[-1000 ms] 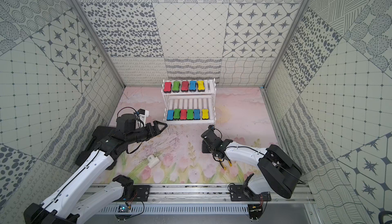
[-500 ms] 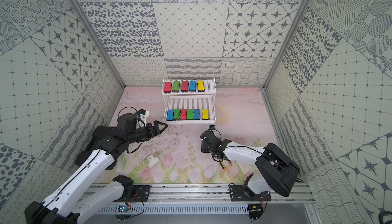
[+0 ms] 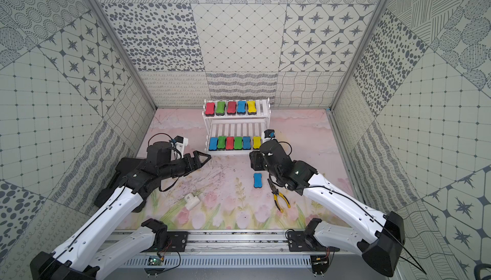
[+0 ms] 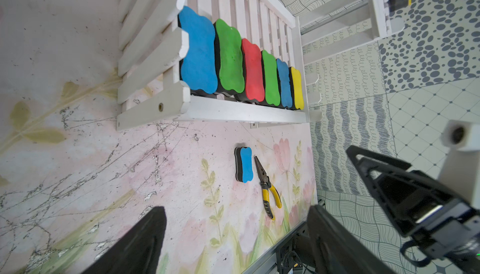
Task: Remove the whiteboard erasers from the shelf
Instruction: Place the whiteboard eraser at the center of the board, then pick up the whiteboard eraser from the shelf.
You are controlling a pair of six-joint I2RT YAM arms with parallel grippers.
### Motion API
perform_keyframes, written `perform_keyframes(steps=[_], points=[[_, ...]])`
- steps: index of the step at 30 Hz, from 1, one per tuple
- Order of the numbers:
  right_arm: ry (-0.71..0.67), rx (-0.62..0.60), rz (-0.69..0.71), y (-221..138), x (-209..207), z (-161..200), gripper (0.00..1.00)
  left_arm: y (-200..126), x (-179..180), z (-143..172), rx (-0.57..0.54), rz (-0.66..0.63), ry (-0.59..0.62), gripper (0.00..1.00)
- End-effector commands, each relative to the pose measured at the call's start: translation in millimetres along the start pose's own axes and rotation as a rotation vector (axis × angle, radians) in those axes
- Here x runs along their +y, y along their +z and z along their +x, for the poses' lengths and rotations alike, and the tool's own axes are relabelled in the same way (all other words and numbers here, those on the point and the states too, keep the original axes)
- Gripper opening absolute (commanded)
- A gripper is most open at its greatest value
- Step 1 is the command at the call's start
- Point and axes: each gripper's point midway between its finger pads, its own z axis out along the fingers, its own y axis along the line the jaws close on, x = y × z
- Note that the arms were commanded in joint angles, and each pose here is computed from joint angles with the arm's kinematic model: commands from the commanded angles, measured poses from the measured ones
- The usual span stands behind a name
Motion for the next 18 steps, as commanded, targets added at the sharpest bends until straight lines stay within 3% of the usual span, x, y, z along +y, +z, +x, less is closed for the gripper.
perform_keyframes(steps=[1, 7, 10, 18], points=[[-0.095, -0.077, 0.011, -14.1, 6.3, -53.3, 0.56, 1.4, -7.5, 3.8, 0.016, 0.036, 0.016, 0.90], [-0.107, -0.159, 0.003, -1.7, 19.1, -145.6, 0.55, -3.5, -15.7, -2.9, 0.005, 0.042, 0.028, 0.90], [-0.128, -0.159, 0.016, 15.7, 22.6, -174.3, 0.55, -5.5, -20.0, -6.9, -0.001, 0.044, 0.035, 0.90], [-0.149, -0.083, 0.044, 68.1, 22.1, -191.9, 0.55, -5.7, -24.2, -12.2, 0.002, 0.039, 0.039, 0.90]])
